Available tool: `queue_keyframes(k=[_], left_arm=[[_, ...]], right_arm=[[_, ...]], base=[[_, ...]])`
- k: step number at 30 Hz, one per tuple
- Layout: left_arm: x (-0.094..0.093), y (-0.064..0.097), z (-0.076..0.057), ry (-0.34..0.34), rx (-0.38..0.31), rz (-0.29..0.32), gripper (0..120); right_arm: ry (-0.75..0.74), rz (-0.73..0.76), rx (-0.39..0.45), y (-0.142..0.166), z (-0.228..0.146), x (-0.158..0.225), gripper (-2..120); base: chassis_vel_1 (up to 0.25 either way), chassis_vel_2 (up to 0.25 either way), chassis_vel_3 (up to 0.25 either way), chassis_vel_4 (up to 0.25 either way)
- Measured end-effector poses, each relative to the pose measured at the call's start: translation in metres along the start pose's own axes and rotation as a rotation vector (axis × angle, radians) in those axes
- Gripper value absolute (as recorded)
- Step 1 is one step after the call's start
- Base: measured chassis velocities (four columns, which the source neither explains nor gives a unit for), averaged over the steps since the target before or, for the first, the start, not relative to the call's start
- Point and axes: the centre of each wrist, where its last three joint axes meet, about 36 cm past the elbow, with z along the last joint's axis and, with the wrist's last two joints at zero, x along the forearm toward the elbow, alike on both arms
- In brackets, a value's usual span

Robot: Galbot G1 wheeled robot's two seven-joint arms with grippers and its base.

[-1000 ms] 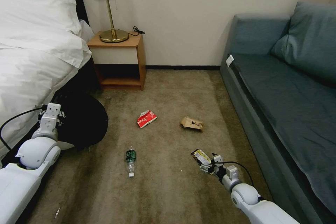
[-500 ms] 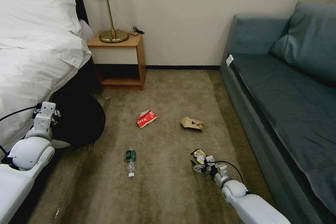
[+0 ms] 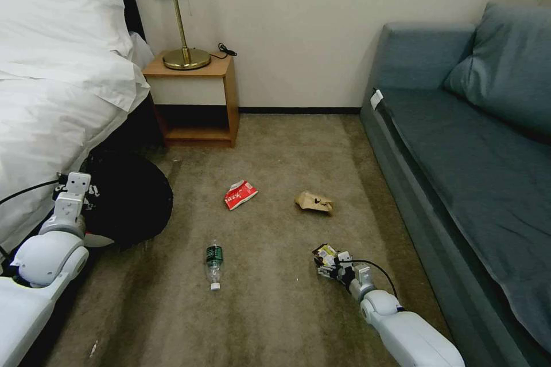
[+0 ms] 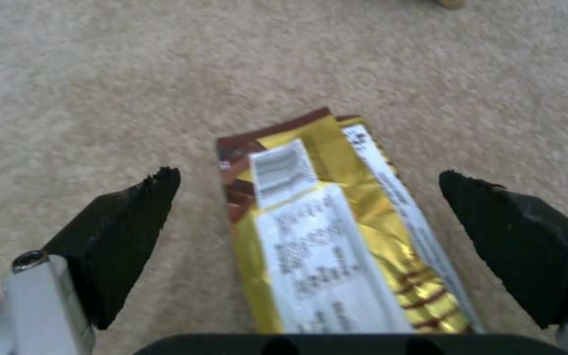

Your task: Pick up the trash bin, then pick up the garbage on the floor and place it into the trash bin.

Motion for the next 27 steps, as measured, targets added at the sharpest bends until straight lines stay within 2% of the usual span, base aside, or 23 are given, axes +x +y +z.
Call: queue_keyframes(k=[16, 18, 20, 22, 26, 27], left_arm=[[0.002, 0.002, 0.001, -0.006, -0.004, 0.000, 6], [0.002, 0.002, 0.001, -0.006, -0.003, 0.000, 6], [0.002, 0.002, 0.002, -0.006, -0.002, -0.001, 6], [0.001, 0.000, 0.002, -0.005, 0.001, 0.001, 6], [0.001, 0.000, 0.002, -0.005, 0.001, 0.001, 6], [0.001, 0.000, 0.002, -0.005, 0.000, 0.001, 6]], right_arm=[[0.013, 0.020, -0.011, -0.013, 0.010, -0.008, 98], [0.007, 0.014, -0.019, -0.015, 0.009, -0.010, 89], [0.007, 0.011, -0.021, -0.015, 0.009, -0.010, 86], [0.009, -0.004, -0.029, -0.016, 0.012, -0.009, 73], [0.011, -0.012, -0.034, -0.016, 0.015, -0.007, 64], [0.013, -0.014, -0.037, -0.015, 0.016, -0.006, 58]], base=[[0.000, 0.000, 0.000, 0.000], [0.000, 0.000, 0.000, 0.000], [0.000, 0.000, 0.000, 0.000], [0.000, 0.000, 0.000, 0.000], [0.000, 0.000, 0.000, 0.000], [0.000, 0.000, 0.000, 0.000]])
